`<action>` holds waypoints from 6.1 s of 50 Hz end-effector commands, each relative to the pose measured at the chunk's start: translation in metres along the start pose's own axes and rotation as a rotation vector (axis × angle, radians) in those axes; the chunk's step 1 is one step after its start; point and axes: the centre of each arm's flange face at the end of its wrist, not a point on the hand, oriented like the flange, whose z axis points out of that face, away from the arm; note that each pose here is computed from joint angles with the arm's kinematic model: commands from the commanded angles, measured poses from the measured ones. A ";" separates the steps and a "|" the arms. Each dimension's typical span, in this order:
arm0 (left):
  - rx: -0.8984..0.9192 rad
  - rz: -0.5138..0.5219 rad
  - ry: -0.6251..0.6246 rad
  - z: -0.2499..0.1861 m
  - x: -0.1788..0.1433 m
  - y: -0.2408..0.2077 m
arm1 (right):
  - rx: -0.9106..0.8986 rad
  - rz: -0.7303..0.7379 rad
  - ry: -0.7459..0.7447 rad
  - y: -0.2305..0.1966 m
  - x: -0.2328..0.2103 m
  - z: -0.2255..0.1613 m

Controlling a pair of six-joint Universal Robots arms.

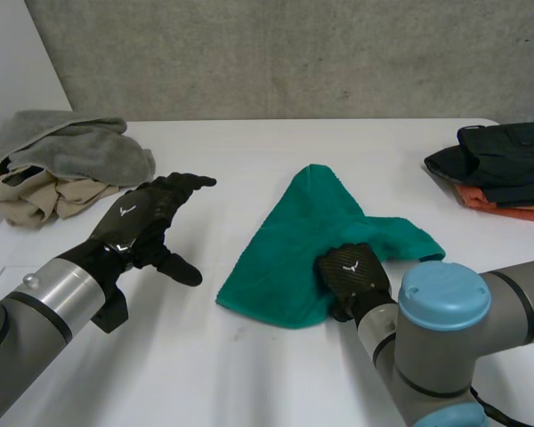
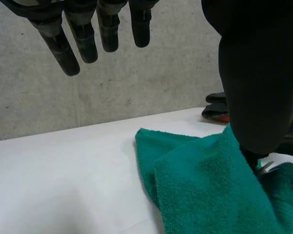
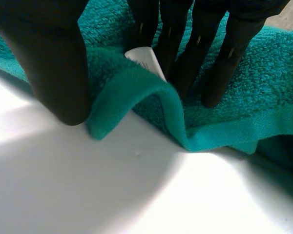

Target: Fold the laundry.

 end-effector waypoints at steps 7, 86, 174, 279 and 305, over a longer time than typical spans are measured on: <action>-0.009 -0.005 -0.017 0.000 -0.005 0.003 | 0.165 -0.024 0.079 -0.054 0.025 0.003; -0.145 0.102 -0.098 0.078 0.014 -0.029 | 0.065 -0.090 0.389 -0.055 0.132 0.029; 0.818 0.522 -0.233 0.106 -0.047 -0.245 | 1.007 0.094 0.592 -0.249 0.244 0.028; -0.786 0.575 0.103 -0.048 -0.052 0.011 | -0.545 -0.469 -0.102 -0.025 0.151 -0.065; 0.814 0.608 -0.408 0.092 -0.097 -0.253 | 1.036 -0.153 0.733 -0.248 0.272 0.016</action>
